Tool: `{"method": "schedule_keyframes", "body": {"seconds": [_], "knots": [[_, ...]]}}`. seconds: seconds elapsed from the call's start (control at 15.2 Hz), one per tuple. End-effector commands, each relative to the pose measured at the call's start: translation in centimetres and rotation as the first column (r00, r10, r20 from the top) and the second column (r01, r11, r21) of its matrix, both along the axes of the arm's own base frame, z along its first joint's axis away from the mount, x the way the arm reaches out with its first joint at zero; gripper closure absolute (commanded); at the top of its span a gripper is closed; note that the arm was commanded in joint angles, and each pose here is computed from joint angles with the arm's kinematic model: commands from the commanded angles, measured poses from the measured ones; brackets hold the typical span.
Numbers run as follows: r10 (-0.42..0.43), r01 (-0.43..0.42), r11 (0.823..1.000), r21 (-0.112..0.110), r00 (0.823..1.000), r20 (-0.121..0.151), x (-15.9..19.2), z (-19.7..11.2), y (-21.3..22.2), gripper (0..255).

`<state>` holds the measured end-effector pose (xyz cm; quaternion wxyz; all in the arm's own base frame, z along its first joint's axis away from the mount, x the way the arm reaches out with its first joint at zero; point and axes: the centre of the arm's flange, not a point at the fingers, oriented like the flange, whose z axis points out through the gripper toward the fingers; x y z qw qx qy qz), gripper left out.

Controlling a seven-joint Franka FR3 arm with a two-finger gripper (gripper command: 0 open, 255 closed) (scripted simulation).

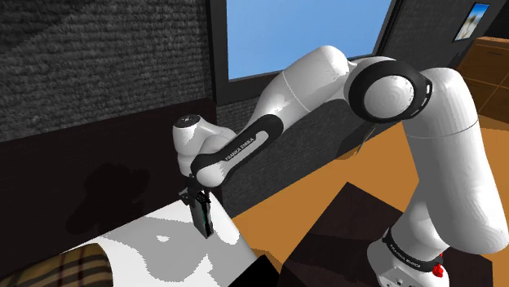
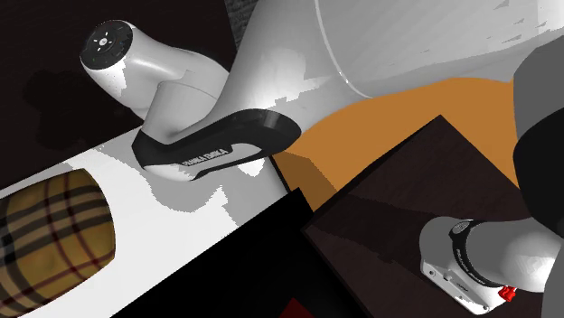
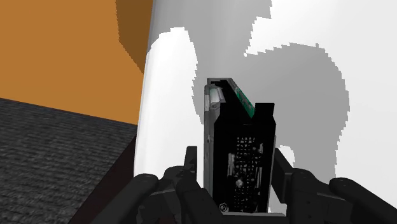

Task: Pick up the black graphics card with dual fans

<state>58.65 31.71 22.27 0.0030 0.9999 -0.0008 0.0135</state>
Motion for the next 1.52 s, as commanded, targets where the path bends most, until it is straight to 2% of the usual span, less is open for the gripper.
{"method": "schedule_keyframes", "body": {"seconds": [0.0, 0.33, 1.32, 1.45], "knots": [[0.0, 0.0, 1.0, 0.0, 1.0, -0.001, 0.0, -0.1, 0.0, 255], [0.0, 0.0, 1.0, 0.0, 1.0, -0.001, -0.1, -0.1, 0.0, 255], [0.0, 0.0, 1.0, 0.0, 1.0, -0.001, -0.1, 7.9, 0.0, 255], [0.0, 0.0, 1.0, 0.0, 1.0, -0.001, -0.1, 7.9, 0.0, 255]]}}
